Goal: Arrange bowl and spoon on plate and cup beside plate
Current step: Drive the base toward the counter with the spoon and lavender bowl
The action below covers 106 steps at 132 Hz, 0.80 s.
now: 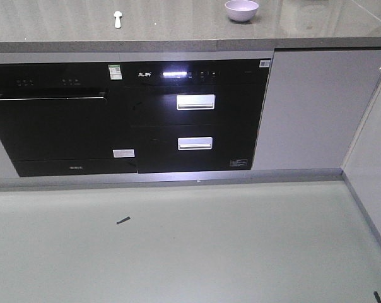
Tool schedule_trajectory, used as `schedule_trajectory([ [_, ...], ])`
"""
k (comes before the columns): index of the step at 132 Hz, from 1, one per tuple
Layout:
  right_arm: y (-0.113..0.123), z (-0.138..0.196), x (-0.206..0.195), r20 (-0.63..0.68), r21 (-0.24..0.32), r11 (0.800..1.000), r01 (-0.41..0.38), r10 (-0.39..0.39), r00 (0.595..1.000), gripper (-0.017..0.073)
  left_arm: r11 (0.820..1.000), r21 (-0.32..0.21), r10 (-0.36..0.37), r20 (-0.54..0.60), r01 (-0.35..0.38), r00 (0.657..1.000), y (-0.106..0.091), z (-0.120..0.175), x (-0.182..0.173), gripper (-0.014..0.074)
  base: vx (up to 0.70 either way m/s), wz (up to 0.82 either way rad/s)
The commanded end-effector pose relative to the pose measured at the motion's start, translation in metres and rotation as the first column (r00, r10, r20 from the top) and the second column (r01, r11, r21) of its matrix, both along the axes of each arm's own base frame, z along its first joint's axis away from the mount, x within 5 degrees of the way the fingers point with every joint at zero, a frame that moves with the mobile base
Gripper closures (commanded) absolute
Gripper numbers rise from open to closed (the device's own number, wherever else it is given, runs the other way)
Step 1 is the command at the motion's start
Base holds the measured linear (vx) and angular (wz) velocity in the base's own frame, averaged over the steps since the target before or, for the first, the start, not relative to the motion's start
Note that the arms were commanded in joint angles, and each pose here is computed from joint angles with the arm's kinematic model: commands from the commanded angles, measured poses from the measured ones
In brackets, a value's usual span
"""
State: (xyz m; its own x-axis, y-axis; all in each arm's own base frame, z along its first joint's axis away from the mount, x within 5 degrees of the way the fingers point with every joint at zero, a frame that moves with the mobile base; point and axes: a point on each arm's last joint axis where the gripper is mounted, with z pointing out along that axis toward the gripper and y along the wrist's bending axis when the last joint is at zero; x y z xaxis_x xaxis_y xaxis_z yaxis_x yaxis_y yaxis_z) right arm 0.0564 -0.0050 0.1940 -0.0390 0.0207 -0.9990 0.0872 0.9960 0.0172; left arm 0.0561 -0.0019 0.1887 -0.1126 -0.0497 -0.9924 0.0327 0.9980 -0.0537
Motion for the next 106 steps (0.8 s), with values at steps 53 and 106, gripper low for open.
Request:
schedule_trajectory([
  [53, -0.0002, 0.0042, 0.0001, 0.063, -0.014, 1.000, 0.005, -0.004, 0.998, 0.0568, 1.000, -0.012, -0.009, 0.079, 0.010, 0.997, -0.0007, 0.0045, -0.0003, 0.0600, 0.17, -0.01],
  [106, -0.0002, 0.0042, 0.0001, 0.063, -0.014, 1.000, 0.005, -0.004, 0.998, 0.0568, 1.000, -0.012, -0.009, 0.079, 0.010, 0.997, -0.0007, 0.0045, -0.0003, 0.0600, 0.19, -0.03],
])
